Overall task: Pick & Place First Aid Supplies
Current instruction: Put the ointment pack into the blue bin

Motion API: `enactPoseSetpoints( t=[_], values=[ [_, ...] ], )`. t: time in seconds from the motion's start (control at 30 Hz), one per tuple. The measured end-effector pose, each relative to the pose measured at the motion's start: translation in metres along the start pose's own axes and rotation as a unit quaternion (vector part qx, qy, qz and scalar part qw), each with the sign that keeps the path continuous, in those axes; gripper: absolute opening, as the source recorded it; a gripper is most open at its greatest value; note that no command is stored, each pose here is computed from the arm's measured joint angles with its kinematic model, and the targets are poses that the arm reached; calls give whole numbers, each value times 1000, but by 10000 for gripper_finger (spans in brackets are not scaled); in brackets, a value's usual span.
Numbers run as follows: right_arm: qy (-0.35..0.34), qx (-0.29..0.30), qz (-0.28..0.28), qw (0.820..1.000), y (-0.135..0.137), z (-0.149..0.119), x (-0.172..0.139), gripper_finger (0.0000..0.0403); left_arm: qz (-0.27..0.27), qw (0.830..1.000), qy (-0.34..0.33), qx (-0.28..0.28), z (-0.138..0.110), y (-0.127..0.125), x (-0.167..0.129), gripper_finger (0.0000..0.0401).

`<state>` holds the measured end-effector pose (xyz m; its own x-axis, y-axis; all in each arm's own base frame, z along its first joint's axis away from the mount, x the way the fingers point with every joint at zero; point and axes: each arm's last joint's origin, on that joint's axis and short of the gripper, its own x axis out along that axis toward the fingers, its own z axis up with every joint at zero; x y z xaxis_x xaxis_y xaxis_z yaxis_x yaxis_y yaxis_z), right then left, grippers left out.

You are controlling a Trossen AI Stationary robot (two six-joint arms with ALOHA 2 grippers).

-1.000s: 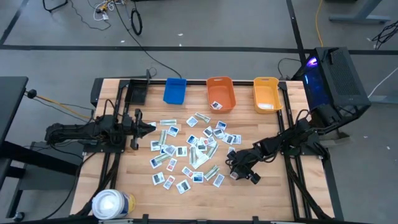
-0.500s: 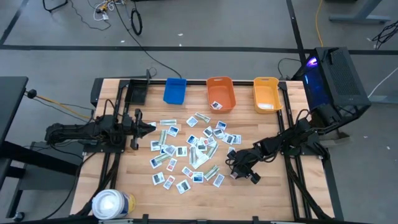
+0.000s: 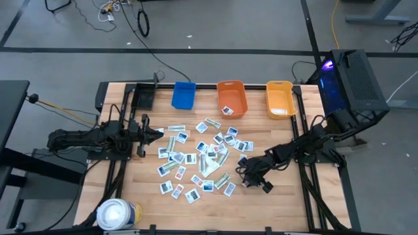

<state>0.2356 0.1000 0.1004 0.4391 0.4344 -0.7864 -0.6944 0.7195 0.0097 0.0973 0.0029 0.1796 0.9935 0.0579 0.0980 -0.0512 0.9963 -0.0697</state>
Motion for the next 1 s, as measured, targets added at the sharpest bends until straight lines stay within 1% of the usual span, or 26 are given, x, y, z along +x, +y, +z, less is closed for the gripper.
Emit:
enactPoseSetpoints(
  t=[0.23, 0.43, 0.63, 0.83, 1.0],
  values=[
    [-2, -3, -4, 1000, -2, 8, -3, 111, 0, 1000, 0, 0, 0, 0, 0, 32],
    [14, -4, -23, 1000, -2, 7, -8, 93, 0, 1000, 0, 0, 0, 0, 0, 32],
    [13, -4, -26, 1000, -2, 8, -10, 80, 0, 1000, 0, 0, 0, 0, 0, 32],
    [5, -6, -29, 1000, -2, 11, -17, 79, 0, 1000, 0, 0, 0, 0, 0, 32],
    [-2, -10, -48, 999, -2, 14, -24, 79, 0, 1000, 0, 0, 0, 0, 0, 32]
  ],
)
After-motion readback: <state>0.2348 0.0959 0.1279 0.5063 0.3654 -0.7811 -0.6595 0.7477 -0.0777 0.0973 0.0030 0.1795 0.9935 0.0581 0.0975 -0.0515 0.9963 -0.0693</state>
